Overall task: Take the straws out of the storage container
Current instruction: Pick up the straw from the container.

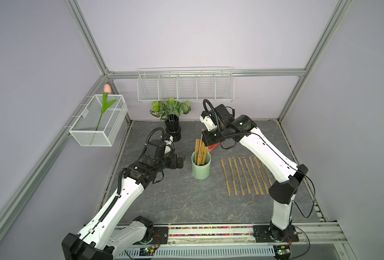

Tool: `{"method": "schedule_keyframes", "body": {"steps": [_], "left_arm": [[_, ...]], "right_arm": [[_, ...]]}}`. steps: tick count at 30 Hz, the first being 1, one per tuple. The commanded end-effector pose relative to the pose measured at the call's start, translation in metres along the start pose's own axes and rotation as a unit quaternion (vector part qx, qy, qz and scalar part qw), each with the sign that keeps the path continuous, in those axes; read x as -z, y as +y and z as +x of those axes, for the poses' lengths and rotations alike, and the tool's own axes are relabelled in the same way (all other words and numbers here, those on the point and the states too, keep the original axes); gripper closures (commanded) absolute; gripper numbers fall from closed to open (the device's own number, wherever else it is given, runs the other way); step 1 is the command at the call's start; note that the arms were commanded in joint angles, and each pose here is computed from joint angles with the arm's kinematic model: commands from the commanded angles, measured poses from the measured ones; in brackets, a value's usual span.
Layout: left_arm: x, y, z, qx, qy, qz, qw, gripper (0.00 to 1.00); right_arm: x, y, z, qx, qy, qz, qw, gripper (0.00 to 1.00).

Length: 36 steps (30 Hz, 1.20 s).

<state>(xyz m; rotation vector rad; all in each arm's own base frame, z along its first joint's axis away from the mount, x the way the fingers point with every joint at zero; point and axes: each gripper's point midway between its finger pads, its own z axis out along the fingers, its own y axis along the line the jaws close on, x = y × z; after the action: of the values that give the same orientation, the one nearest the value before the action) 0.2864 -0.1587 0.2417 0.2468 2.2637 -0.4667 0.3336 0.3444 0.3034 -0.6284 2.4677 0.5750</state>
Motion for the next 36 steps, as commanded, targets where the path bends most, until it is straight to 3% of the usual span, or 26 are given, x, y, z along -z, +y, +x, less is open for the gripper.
{"method": "schedule_keyframes", "body": {"steps": [1, 22, 36], "left_arm": [[0.006, -0.002, -0.004, -0.006, -0.008, 0.002, 1.000, 0.00], [0.004, -0.001, -0.002, -0.007, -0.003, 0.000, 1.000, 0.00], [0.003, -0.002, -0.003, -0.007, -0.003, 0.001, 1.000, 0.00]], "right_arm": [[0.019, 0.001, 0.007, 0.014, 0.012, -0.005, 1.000, 0.93], [0.100, -0.019, 0.001, -0.019, -0.016, -0.065, 0.998, 0.93], [0.132, -0.024, 0.036, -0.029, 0.037, -0.079, 0.996, 0.93]]}}
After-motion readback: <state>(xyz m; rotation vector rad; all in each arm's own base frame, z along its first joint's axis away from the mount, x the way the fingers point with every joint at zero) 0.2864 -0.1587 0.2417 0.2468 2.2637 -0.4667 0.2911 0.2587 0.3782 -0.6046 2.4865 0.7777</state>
